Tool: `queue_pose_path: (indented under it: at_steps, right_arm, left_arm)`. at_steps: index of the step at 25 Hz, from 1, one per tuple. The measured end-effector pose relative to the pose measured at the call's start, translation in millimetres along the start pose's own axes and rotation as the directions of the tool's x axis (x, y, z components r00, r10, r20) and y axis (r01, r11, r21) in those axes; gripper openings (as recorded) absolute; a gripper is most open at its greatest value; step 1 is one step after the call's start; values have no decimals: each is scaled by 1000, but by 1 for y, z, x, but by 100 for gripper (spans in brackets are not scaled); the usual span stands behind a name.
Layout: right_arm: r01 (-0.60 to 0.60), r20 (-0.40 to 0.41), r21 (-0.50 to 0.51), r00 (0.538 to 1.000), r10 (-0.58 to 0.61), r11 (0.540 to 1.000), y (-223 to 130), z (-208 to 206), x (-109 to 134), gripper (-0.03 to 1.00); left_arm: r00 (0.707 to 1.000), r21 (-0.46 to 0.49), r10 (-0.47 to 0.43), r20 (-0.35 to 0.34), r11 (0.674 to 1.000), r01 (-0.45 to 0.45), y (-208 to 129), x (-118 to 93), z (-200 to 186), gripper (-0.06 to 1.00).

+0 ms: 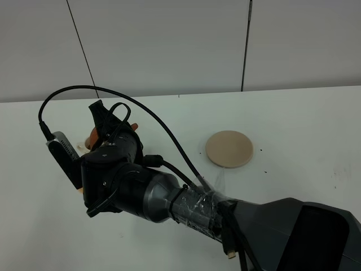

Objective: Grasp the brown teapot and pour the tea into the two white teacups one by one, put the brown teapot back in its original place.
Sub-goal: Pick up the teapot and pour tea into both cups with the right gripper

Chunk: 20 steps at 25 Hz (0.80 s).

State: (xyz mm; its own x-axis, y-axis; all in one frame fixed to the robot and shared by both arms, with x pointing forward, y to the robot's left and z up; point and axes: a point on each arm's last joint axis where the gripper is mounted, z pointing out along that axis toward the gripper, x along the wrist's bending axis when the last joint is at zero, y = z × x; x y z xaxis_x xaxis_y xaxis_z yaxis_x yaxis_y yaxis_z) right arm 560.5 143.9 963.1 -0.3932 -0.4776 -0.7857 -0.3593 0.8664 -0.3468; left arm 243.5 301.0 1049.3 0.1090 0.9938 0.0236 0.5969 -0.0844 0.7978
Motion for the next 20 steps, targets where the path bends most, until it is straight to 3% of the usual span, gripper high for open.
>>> queue_pose_path:
  at_steps: [20]
  right_arm:
    - [44, 6, 23, 999, -44, 999, -2, 0, -1, 9]
  left_arm:
    - [1000, 0, 0, 0, 1000, 0, 0, 0, 0, 37]
